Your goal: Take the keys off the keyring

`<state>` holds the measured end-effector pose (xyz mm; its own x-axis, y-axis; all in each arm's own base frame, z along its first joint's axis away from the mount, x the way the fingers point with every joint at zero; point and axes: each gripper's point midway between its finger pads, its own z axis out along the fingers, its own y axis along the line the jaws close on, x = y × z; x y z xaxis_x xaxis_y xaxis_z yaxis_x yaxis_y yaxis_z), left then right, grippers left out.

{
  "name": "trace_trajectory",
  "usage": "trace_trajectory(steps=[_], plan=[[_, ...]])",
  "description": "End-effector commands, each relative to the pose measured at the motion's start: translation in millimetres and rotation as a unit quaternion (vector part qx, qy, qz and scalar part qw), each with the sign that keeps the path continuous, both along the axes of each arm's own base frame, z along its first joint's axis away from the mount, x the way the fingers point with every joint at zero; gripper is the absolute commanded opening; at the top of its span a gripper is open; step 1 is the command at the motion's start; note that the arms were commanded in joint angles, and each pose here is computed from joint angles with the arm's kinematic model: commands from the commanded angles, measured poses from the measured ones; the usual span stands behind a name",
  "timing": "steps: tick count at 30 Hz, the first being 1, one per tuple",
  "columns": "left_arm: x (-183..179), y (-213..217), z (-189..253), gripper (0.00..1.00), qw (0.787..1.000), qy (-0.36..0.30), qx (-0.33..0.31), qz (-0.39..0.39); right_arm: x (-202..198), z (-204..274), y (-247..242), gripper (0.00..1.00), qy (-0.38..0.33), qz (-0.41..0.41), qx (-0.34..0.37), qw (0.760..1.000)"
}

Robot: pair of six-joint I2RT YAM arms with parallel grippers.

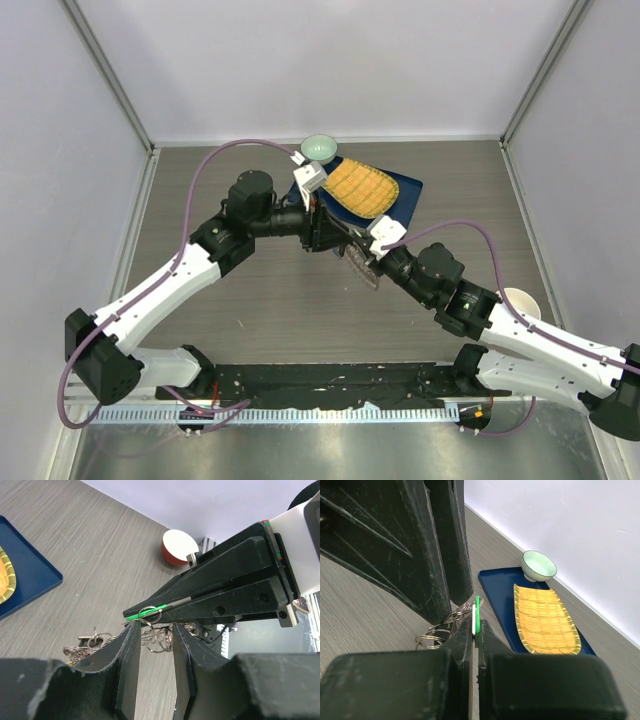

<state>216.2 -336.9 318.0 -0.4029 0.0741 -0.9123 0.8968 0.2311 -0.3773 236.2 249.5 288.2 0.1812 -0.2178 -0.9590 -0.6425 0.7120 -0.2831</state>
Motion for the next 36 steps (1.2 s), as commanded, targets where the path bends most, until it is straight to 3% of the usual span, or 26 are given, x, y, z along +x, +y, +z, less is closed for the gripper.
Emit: trace_trajectory(steps=[1,18,21,25,27,36], plan=[[2.9,-6.5,10.2,0.35,1.000,-0.015,-0.019,-0.004,-1.6,55.5,0.6,0.01,-0.043,0.003,0.071,0.997],[-3.5,-11.8,-3.2,0.27,1.000,0.008,-0.006,-0.029,-0.5,53.1,1.7,0.01,-0.039,0.003,0.072,0.997],[-8.9,-13.6,-1.9,0.20,0.999,0.011,-0.008,-0.047,-0.2,52.7,1.4,0.01,-0.038,0.001,0.072,0.997],[-10.5,-13.1,-1.1,0.00,0.999,0.009,-0.009,-0.052,-0.2,53.1,0.9,0.01,-0.039,0.000,0.073,0.997],[-10.9,-12.4,0.2,0.00,0.999,0.004,-0.014,-0.051,0.0,53.5,-0.9,0.01,-0.041,-0.003,0.072,0.997],[-34.6,-0.5,48.2,0.00,0.988,-0.081,-0.109,-0.078,-2.3,41.5,-12.5,0.01,-0.033,-0.018,0.077,0.996]])
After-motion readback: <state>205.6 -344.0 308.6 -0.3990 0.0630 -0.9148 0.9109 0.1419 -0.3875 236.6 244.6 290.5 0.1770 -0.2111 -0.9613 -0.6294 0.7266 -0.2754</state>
